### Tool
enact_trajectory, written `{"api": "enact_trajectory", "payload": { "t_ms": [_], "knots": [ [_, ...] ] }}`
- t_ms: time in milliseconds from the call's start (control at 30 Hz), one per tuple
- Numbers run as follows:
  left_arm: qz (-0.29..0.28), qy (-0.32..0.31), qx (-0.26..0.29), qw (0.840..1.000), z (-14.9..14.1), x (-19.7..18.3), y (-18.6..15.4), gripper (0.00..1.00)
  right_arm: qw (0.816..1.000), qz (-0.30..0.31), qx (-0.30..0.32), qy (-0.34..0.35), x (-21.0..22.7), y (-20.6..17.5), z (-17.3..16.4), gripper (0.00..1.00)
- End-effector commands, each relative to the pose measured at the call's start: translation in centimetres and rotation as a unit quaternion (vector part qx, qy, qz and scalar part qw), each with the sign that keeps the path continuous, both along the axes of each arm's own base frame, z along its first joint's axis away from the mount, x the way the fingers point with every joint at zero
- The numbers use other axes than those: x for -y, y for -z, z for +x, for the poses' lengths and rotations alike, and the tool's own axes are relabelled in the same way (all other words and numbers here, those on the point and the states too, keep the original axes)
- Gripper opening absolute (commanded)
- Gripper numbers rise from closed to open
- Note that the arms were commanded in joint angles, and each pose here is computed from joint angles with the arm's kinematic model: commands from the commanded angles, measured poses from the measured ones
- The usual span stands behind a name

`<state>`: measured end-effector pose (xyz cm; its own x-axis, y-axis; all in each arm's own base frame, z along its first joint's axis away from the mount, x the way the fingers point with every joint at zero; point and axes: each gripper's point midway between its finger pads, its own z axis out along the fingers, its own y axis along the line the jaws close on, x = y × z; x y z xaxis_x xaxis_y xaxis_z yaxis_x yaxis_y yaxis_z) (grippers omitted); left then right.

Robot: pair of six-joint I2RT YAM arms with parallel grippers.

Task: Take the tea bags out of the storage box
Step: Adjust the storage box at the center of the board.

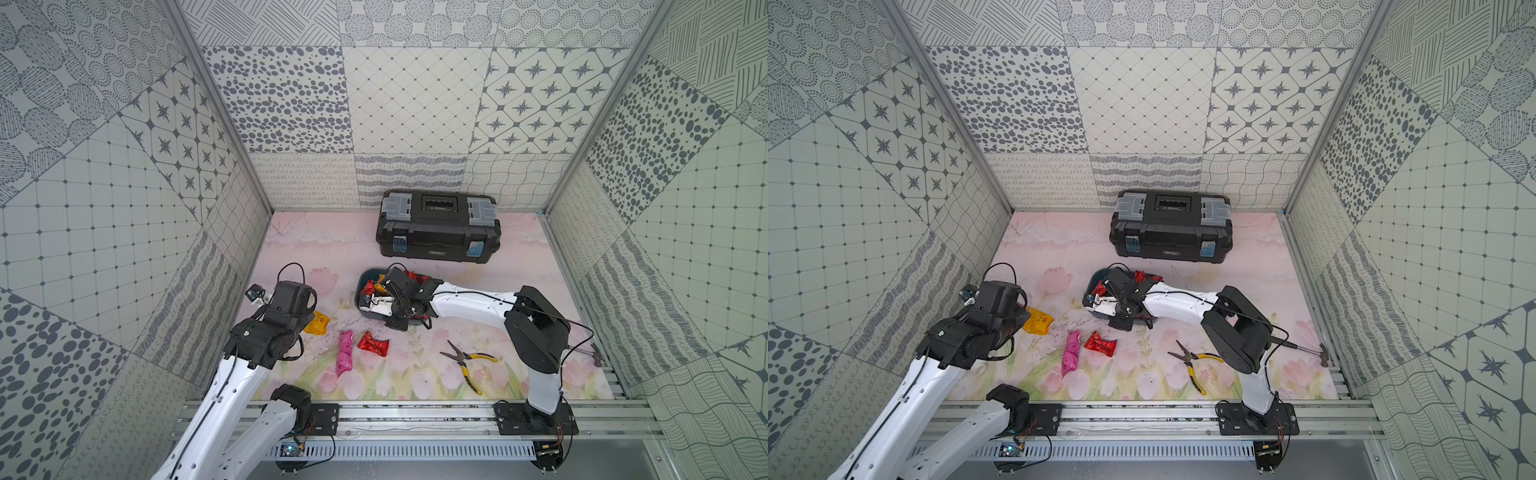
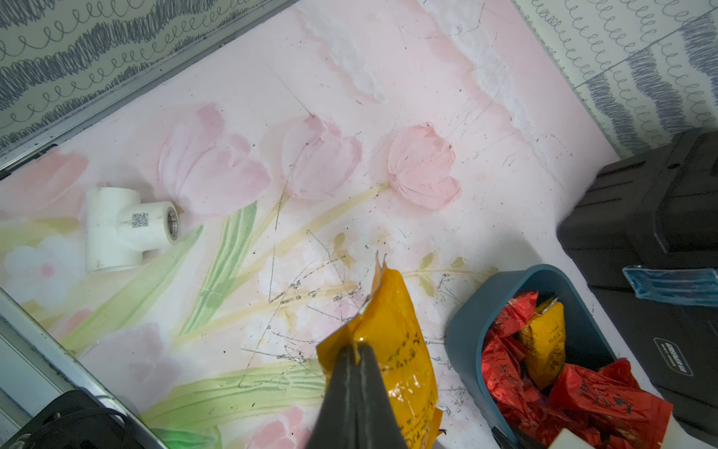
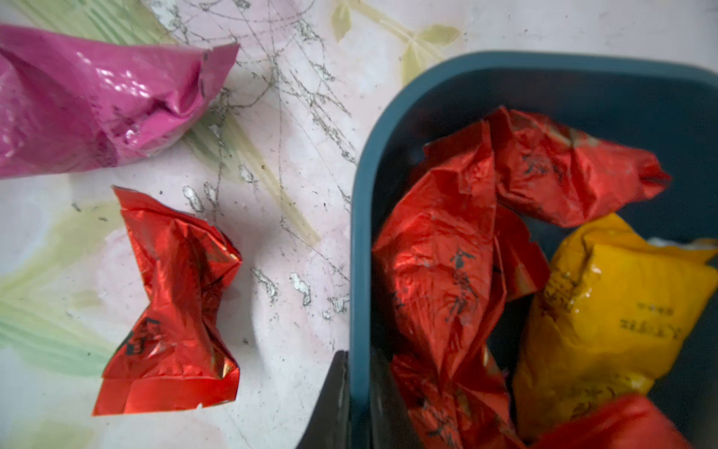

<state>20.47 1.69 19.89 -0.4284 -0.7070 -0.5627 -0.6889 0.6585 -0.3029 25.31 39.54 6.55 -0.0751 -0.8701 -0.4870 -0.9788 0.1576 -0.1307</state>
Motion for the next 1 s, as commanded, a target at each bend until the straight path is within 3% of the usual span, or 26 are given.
{"api": "enact_trajectory", "payload": {
  "t_ms": [0, 167, 333, 600, 733, 967],
  "knots": [
    [0.001, 0.043, -0.004, 0.999, 1.1, 0.9, 0.4, 0.00, 0.999, 0.025, 0.011, 0.032, 0.4, -2.0, 0.0, 0.09],
    [-0.018, 0.109, -0.002, 0.994, 2.9, 3.2, 1.2, 0.00, 0.993, 0.045, 0.010, 0.108, 2.2, -3.1, 0.0, 0.06],
    [-0.045, 0.215, 0.022, 0.975, 5.2, 6.8, 1.4, 0.00, 0.976, 0.061, 0.004, 0.211, 4.9, -2.9, 0.2, 0.04],
    [-0.104, 0.374, 0.058, 0.920, 7.4, 12.8, 1.6, 0.00, 0.938, 0.062, 0.029, 0.340, 8.9, -2.2, 2.0, 0.03],
    [-0.129, 0.419, 0.055, 0.897, 7.8, 14.7, 2.3, 0.00, 0.911, 0.074, 0.029, 0.405, 10.9, -1.8, 3.2, 0.04],
    [-0.174, 0.500, 0.050, 0.847, 8.4, 18.4, 2.9, 0.00, 0.893, 0.110, 0.035, 0.435, 11.7, -3.0, 4.2, 0.07]
  ]
}}
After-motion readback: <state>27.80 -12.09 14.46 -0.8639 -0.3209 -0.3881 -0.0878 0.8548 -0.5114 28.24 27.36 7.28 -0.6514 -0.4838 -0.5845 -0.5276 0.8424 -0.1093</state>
